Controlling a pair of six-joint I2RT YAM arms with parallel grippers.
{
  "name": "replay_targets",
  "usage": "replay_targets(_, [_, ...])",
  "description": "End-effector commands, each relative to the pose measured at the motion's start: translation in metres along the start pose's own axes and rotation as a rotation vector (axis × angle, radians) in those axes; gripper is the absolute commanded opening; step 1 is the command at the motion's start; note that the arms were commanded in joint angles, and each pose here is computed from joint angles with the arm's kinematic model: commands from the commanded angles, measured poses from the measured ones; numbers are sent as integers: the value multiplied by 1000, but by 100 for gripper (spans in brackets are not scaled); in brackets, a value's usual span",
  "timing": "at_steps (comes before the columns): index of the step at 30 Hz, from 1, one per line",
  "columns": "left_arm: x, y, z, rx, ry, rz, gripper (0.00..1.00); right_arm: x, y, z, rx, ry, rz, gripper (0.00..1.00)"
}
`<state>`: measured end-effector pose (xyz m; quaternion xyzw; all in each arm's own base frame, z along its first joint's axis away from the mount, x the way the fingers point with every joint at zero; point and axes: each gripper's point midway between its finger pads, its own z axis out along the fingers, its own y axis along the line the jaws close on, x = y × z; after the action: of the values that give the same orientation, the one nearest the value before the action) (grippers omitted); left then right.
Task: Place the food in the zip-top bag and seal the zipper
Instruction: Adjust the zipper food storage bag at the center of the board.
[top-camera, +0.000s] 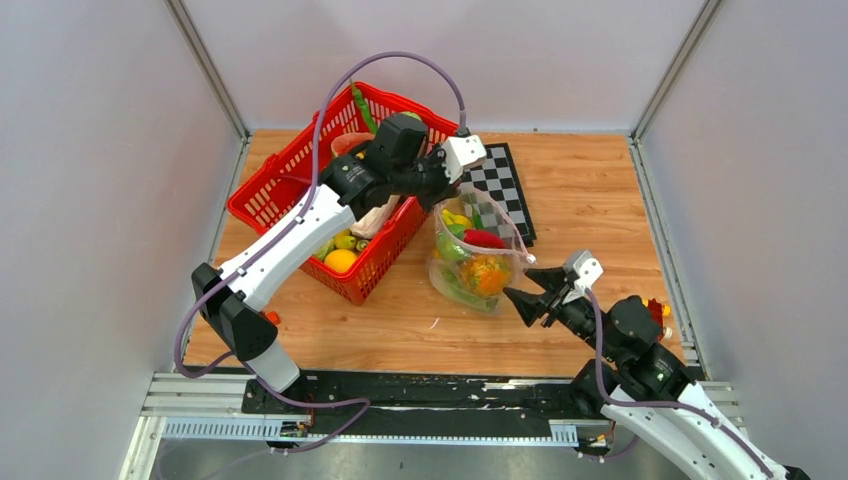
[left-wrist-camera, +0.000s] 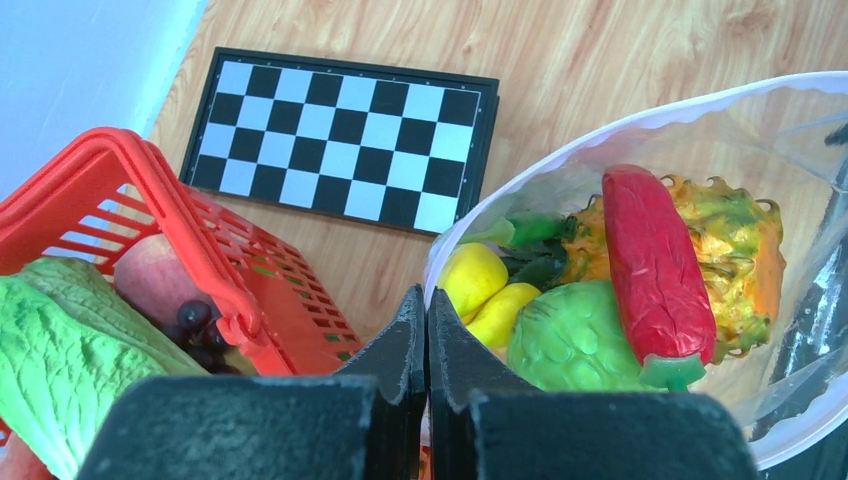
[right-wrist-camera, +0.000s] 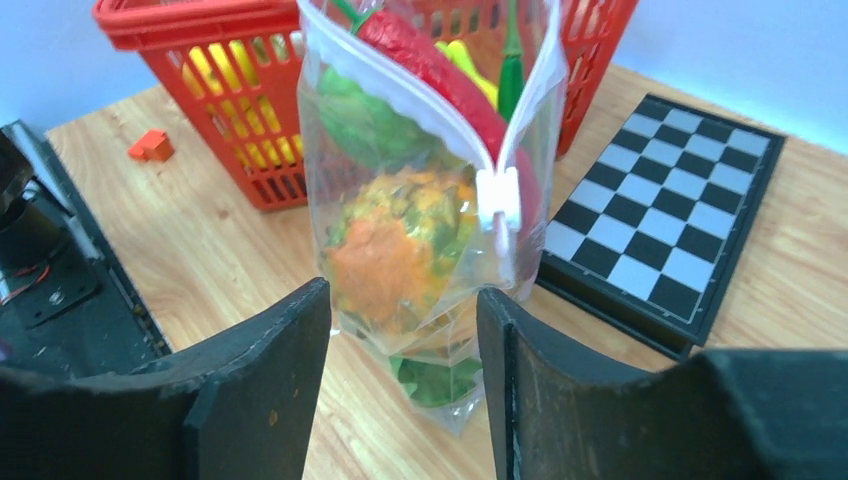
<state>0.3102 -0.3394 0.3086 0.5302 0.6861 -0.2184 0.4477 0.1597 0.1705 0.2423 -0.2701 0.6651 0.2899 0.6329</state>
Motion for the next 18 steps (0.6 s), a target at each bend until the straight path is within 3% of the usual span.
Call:
replay_targets(1, [-18,0,-9,1,-77,24,0,-38,-16,-3,89,-167,-33,52])
replay_targets(3, [-18,0,-9,3,-77,22,0,-39,-21,-1,112,-194,-33,45])
replay_targets(10, [-17,-3,-11,5,-78,15,0,-37,-13,9,61,-203,-74,37])
replay_targets(18, [-21,-4,-14,11,-92,19,0,-43,-40,4,215,-246,-94,38])
